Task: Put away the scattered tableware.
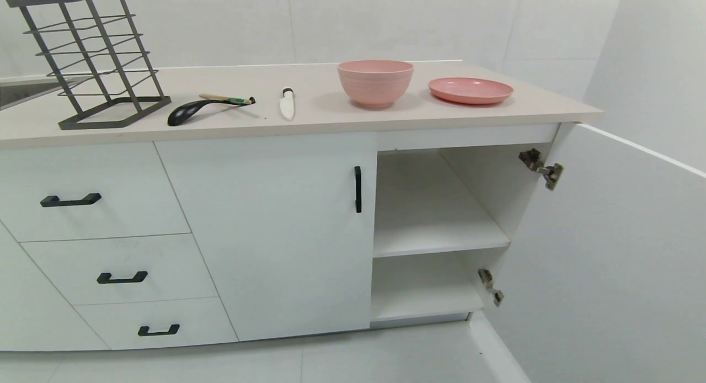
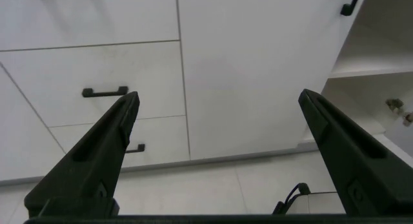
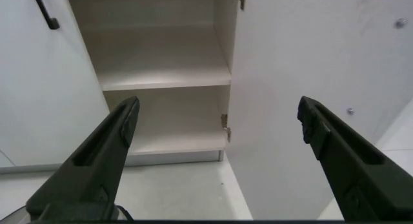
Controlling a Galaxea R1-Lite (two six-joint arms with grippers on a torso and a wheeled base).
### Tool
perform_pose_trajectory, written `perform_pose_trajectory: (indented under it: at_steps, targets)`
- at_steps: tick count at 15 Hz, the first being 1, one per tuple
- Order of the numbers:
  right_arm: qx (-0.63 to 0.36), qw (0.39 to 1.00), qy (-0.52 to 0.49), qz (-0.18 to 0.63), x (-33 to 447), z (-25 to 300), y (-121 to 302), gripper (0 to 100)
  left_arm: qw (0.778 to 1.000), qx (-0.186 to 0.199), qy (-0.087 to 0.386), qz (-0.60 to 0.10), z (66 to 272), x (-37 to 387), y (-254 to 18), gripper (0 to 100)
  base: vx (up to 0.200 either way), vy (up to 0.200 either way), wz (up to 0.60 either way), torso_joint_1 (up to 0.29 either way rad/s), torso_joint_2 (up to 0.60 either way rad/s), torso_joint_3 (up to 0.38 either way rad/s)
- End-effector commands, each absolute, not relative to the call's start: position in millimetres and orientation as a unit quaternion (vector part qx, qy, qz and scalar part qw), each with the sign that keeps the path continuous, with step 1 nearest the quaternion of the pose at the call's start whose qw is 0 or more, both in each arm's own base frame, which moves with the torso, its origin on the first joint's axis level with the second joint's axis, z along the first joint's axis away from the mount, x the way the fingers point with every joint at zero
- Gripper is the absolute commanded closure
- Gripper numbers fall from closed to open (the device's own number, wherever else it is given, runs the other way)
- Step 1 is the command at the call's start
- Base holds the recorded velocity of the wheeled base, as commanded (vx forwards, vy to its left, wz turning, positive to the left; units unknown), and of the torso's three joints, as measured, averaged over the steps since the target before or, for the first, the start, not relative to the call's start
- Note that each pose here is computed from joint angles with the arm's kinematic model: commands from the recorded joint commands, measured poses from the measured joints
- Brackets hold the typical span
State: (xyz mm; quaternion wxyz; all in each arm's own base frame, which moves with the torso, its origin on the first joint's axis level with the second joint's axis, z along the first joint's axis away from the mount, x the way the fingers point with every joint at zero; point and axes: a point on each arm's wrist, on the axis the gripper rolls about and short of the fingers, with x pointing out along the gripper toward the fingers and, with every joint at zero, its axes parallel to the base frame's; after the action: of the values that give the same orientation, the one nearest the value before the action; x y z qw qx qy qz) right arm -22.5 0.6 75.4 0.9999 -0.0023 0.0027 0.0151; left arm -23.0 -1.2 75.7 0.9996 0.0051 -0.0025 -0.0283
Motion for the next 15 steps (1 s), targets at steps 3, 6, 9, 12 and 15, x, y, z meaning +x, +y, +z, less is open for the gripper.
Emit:
perform_pose_trajectory:
  at_steps: [3, 6, 9, 12, 15]
  targets:
    - [-0.002, 1.0, 0.002, 0.015, -22.6, 75.4, 0.6, 0, 1.0, 0.005, -0.002, -0.028, 75.8, -22.8, -1.2, 0, 0.0, 0.0, 0.0, 0.0, 0.0, 0.0]
    - [0.001, 1.0, 0.002, 0.015, -22.6, 75.4, 0.6, 0, 1.0, 0.005, -0.002, -0.028, 75.8, -22.8, -1.2, 0, 0.0, 0.0, 0.0, 0.0, 0.0, 0.0]
    - [0.001, 1.0, 0.002, 0.015, -22.6, 75.4, 0.6, 0, 1.0, 0.004, -0.002, -0.029, 75.8, -22.8, -1.2, 0, 0.0, -0.133, 0.0, 0.002, 0.0, 0.003]
    - [0.001, 1.0, 0.002, 0.015, -22.6, 75.4, 0.6, 0, 1.0, 0.004, -0.002, -0.029, 75.8, -22.8, -1.2, 0, 0.0, -0.133, 0.0, 0.003, 0.0, 0.0]
    - [0.001, 1.0, 0.002, 0.015, -22.6, 75.4, 0.6, 0, 1.0, 0.004, -0.002, -0.029, 75.8, -22.8, -1.2, 0, 0.067, 0.0, 0.0, 0.001, 0.0, -0.001]
